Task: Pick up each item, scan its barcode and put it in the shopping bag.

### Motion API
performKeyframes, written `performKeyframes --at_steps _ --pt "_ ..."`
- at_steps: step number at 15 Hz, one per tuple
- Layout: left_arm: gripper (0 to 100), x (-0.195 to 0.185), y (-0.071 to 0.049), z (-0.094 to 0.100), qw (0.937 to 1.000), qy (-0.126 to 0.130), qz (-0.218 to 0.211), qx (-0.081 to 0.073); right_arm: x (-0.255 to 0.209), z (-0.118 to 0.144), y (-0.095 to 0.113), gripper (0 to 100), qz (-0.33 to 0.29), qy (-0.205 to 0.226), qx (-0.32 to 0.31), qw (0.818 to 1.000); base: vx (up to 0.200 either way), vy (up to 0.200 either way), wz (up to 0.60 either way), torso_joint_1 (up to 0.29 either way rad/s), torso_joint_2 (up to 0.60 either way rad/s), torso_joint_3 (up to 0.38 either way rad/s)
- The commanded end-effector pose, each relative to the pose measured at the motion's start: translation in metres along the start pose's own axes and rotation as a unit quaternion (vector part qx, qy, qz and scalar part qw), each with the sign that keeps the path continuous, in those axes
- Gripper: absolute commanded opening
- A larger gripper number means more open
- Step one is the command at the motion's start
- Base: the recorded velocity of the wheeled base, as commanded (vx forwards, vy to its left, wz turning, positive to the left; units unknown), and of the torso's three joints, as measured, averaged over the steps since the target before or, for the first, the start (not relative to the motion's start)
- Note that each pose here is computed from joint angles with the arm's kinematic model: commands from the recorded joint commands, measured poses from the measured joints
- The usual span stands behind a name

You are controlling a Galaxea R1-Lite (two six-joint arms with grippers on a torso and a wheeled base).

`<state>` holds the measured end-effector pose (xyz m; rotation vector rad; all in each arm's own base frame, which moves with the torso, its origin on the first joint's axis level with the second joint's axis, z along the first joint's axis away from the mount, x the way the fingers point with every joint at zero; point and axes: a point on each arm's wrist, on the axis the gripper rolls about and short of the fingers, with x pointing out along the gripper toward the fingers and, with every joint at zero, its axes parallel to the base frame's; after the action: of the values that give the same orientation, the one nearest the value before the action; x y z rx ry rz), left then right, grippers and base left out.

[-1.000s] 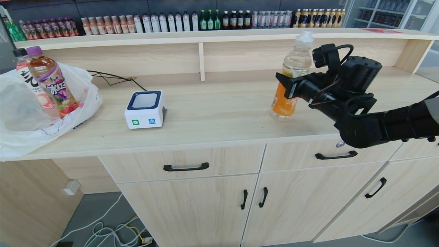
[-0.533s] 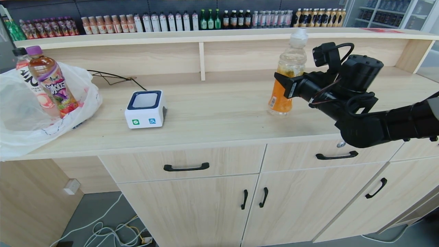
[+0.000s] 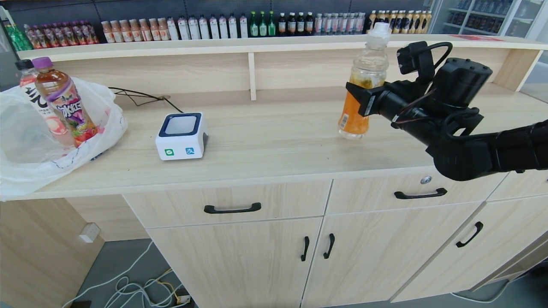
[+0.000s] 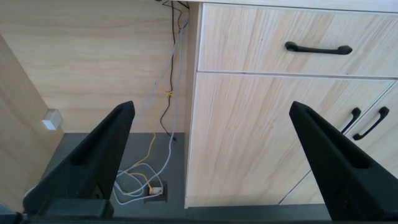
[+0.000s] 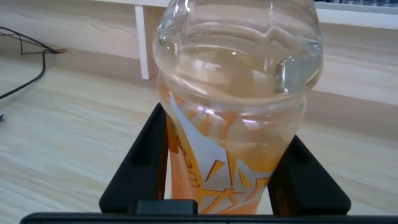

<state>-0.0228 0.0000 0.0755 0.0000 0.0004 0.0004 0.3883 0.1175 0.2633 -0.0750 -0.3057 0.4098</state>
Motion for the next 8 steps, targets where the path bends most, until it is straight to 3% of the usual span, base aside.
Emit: performKeyframes --at_steps 1,6,8 --pt "100 0.0 0.0 0.0 1.0 0.0 0.0 0.0 -0.008 0.022 0.0 0 0.001 -0.012 -0.004 1.0 0.0 0.0 0.0 0.0 0.0 0.0" --pt "100 0.0 0.0 0.0 1.0 0.0 0.0 0.0 -0.038 0.073 0.005 0 0.009 -0.031 -0.007 0.999 0.0 0.0 0.0 0.0 0.0 0.0" --pt "100 0.0 0.0 0.0 1.0 0.0 0.001 0.0 -0.055 0.08 0.007 0 0.038 -0.031 -0.009 0.999 0.0 0.0 0.0 0.0 0.0 0.0"
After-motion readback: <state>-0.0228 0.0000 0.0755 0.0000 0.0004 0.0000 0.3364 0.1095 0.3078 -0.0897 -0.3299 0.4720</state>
